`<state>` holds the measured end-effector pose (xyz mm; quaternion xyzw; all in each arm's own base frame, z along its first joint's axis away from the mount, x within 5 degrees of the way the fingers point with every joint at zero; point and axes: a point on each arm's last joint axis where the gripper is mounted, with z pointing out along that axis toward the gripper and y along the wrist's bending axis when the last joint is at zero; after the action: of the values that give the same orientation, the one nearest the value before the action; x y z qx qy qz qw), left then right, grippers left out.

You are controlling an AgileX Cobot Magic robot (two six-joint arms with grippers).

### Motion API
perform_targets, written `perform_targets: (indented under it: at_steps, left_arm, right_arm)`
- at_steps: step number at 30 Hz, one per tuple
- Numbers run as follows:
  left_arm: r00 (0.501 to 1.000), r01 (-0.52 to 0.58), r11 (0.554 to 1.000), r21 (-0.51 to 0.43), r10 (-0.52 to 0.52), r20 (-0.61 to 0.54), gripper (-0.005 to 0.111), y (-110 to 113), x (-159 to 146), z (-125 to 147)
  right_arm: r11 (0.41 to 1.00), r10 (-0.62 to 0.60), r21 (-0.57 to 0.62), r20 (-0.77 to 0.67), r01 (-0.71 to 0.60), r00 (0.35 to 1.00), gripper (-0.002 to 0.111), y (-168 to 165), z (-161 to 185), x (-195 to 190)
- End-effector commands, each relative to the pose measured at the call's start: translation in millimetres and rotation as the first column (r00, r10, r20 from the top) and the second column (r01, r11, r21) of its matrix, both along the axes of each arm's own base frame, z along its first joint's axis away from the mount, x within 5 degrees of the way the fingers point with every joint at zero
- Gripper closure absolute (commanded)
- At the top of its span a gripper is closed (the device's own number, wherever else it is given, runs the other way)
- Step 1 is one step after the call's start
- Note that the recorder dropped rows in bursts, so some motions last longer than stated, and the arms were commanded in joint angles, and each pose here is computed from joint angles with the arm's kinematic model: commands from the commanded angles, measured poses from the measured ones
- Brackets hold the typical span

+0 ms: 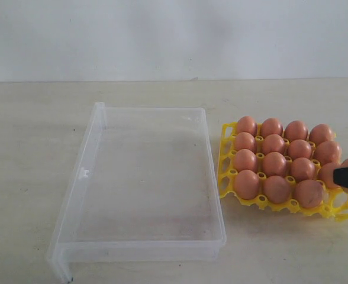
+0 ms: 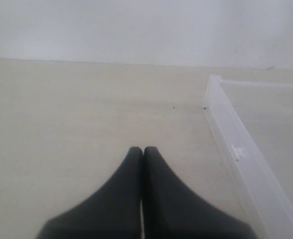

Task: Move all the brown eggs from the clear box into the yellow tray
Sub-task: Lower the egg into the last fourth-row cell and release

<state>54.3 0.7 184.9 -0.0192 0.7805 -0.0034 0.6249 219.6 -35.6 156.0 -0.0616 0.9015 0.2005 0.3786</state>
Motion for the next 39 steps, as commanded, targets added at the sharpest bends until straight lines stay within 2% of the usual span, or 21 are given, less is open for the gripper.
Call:
perform_targets:
  at_steps: [1,6,12,22,25,29,32,35,39]
  left_arm:
    - [1.000,0.005,1.000,0.010,-0.005,0.001,0.111,0,0,1]
    - [1.000,0.004,1.000,0.007,-0.004,0.001,0.111,0,0,1]
    - [1.000,0.002,1.000,-0.005,-0.002,0.002,0.111,0,0,1]
    - [1.000,0.002,1.000,-0.005,-0.002,0.002,0.111,0,0,1]
    - [1.000,0.002,1.000,-0.005,-0.002,0.002,0.111,0,0,1]
    - [1.000,0.002,1.000,-0.005,-0.002,0.002,0.111,0,0,1]
    - [1.000,0.002,1.000,-0.005,-0.002,0.002,0.111,0,0,1]
    - [1.000,0.002,1.000,-0.005,-0.002,0.002,0.111,0,0,1]
    - [1.000,0.002,1.000,-0.005,-0.002,0.002,0.111,0,0,1]
  right_arm:
    - [0.998,0.024,-0.058,-0.020,-0.025,1.000,0.109,0,1,1]
    - [0.998,0.030,-0.063,-0.018,-0.031,0.999,0.109,0,1,1]
    - [0.996,0.085,-0.010,-0.056,-0.086,0.995,0.109,4,-14,3]
    - [0.999,0.052,-0.001,-0.048,-0.052,0.997,0.107,2,-14,7]
    - [0.999,0.051,0.010,-0.045,-0.051,0.998,0.096,2,-13,7]
    - [1.000,0.023,0.005,-0.047,-0.023,0.999,0.071,0,-14,8]
    - [1.000,-0.008,0.006,-0.046,0.008,0.999,0.056,-1,-13,9]
    - [0.999,-0.028,0.018,-0.041,0.029,0.999,0.049,-2,-13,10]
    - [0.999,-0.028,0.018,-0.041,0.029,0.999,0.049,-2,-13,10]
